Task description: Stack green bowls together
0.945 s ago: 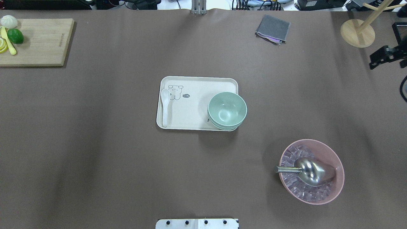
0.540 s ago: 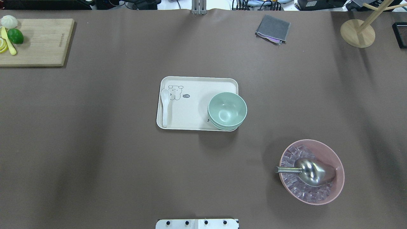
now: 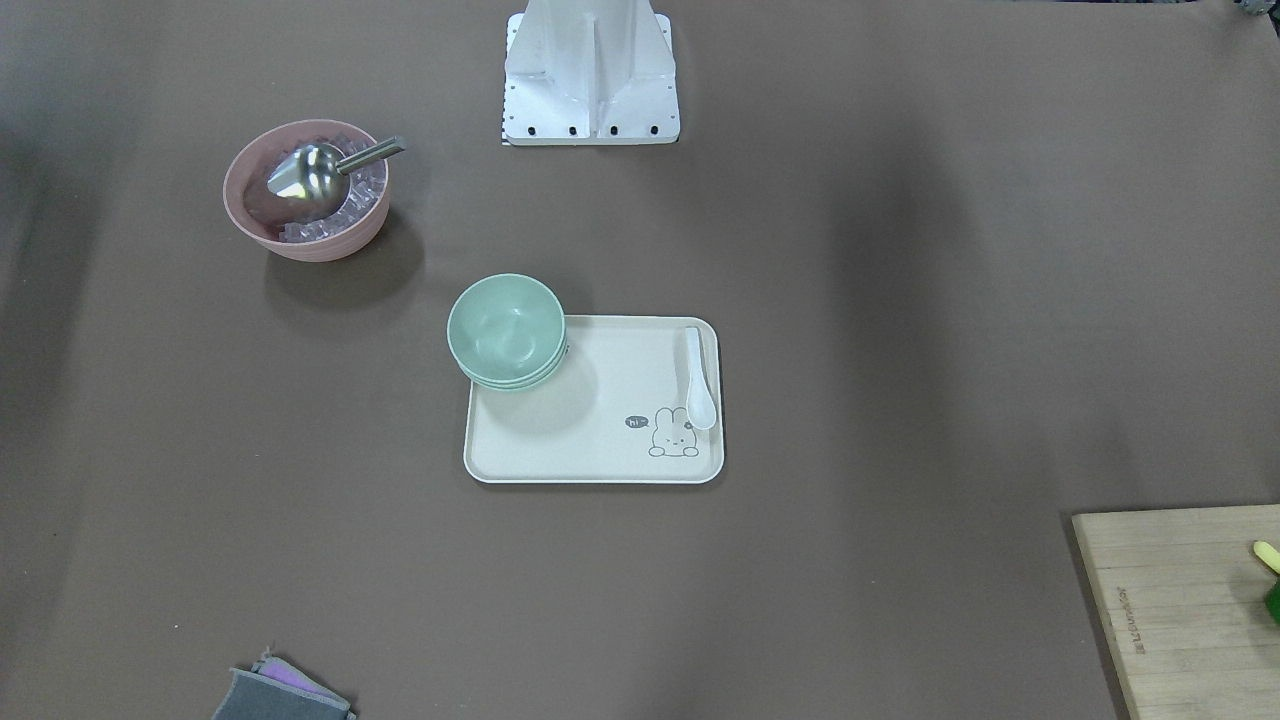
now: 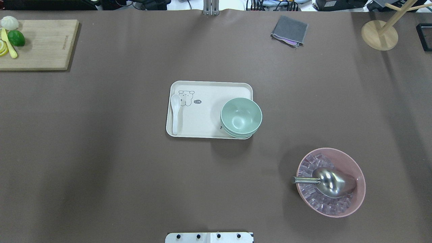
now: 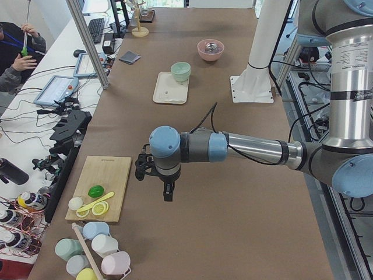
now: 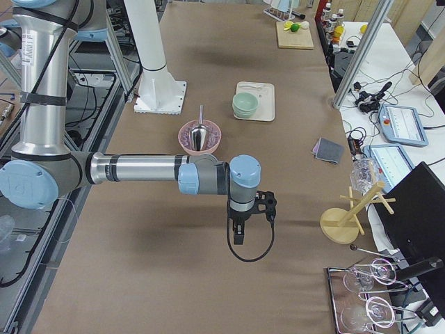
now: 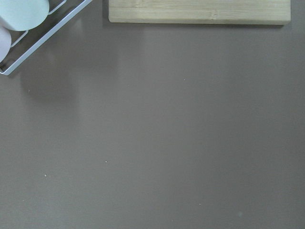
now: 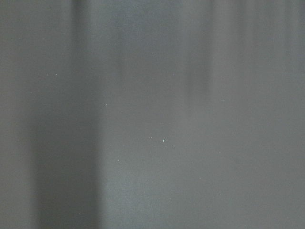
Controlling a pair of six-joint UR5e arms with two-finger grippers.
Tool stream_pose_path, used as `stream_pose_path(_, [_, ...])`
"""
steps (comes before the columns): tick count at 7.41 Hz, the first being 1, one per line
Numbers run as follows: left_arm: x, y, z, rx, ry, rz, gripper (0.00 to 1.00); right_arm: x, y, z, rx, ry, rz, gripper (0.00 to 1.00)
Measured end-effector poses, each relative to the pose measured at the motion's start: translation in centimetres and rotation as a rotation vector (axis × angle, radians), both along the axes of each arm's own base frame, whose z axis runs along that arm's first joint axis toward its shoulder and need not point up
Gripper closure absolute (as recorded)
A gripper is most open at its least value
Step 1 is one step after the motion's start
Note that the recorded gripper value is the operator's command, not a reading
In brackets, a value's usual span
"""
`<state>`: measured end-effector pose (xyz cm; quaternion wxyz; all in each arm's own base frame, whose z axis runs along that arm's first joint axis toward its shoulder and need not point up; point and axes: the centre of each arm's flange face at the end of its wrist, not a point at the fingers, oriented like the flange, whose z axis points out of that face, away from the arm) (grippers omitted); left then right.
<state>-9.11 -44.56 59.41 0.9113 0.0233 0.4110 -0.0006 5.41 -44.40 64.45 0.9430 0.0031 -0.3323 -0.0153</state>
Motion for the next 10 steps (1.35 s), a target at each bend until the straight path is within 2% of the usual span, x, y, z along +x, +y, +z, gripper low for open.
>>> stream_pose_path(10, [0.0,-0.5,-0.4,0.013,-0.003,-0.001,0.02,0.0,-1.1,-1.6,0.035,-0.005,0.001,0.0])
